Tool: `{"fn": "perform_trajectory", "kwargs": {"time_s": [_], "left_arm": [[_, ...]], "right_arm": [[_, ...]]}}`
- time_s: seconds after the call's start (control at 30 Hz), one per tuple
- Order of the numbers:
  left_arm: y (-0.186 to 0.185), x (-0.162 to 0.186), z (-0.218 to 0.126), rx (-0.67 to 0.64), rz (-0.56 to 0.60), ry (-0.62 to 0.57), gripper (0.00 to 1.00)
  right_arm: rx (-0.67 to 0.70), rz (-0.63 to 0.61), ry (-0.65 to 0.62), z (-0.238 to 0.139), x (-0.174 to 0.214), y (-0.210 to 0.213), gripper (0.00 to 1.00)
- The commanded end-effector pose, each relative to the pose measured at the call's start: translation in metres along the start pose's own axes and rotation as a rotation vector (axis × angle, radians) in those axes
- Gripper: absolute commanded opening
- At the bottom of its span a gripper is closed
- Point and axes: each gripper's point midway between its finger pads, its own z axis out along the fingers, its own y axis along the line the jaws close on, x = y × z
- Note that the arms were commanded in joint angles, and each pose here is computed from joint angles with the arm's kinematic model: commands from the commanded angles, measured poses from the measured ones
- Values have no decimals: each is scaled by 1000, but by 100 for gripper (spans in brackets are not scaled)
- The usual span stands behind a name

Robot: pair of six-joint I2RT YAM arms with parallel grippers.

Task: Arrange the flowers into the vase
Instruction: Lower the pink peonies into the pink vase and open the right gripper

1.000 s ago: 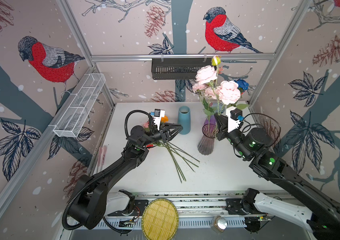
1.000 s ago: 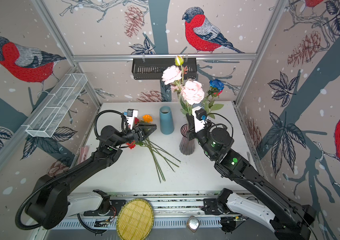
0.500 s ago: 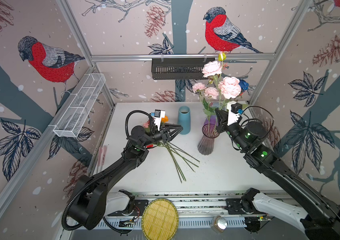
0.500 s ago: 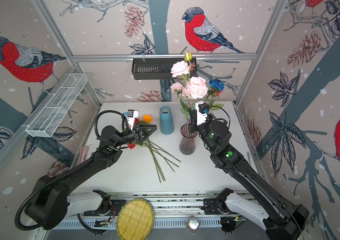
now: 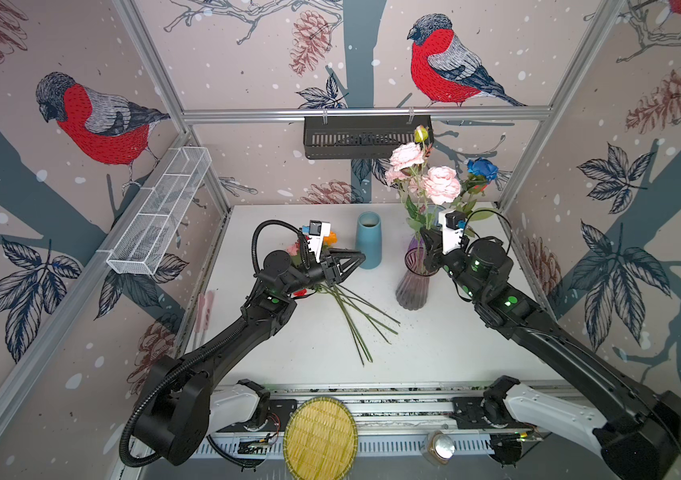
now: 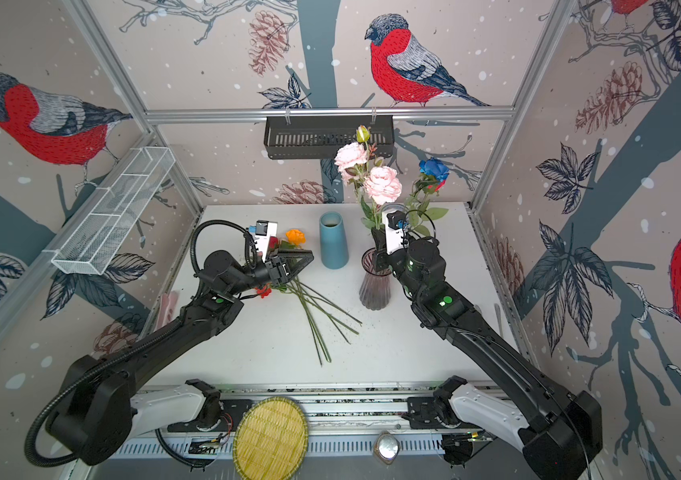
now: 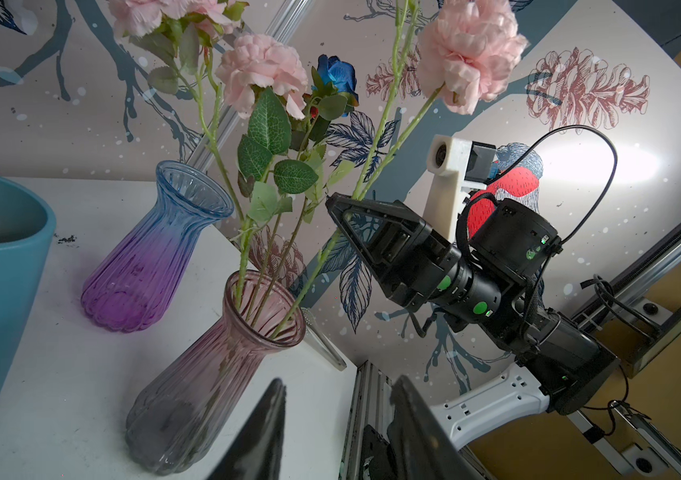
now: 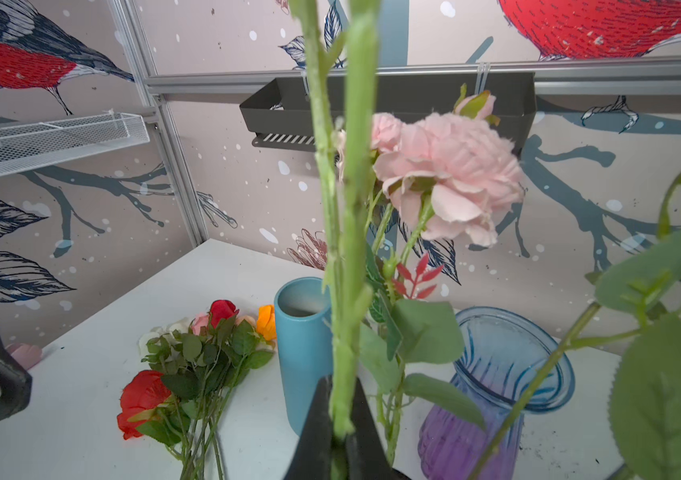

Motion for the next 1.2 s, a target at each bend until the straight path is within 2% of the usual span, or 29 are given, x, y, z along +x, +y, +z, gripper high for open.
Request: {"fn": "perform_trajectory", "kwargs": {"time_s": [0.0, 0.13, 0.17, 0.27, 0.33, 0.43, 0.57, 0.9, 1.0, 1.17], "left_arm": [[-3, -3, 0, 4, 27, -5, 43], [-2, -2, 0, -1, 30, -1, 43], [-2, -2, 0, -3, 29, 0, 43], [-1, -2, 0, -7, 31, 0, 43], [-1, -1, -1, -12, 31, 0, 43], [1, -1, -1, -19, 32, 2, 43], [2, 0, -1, -23, 30, 3, 43], [4, 1, -1, -35, 33, 7, 43], [8, 2, -3, -68, 35, 11, 43], [17, 7, -6, -117, 28, 18, 43]], "right_arm": [[10, 31, 33, 3, 10, -3, 7], [18, 40, 58, 5, 17, -4, 14], [16, 39, 60, 6, 17, -4, 19], [17, 37, 74, 7, 20, -5, 46], [14, 35, 76, 8, 20, -4, 61], [11, 33, 78, 7, 20, -4, 71], [12, 35, 83, 7, 21, -5, 77], [3, 44, 78, -7, 7, -4, 79], [-74, 14, 79, -24, 1, 8, 79], [-152, 15, 1, -61, -2, 19, 80]]}}
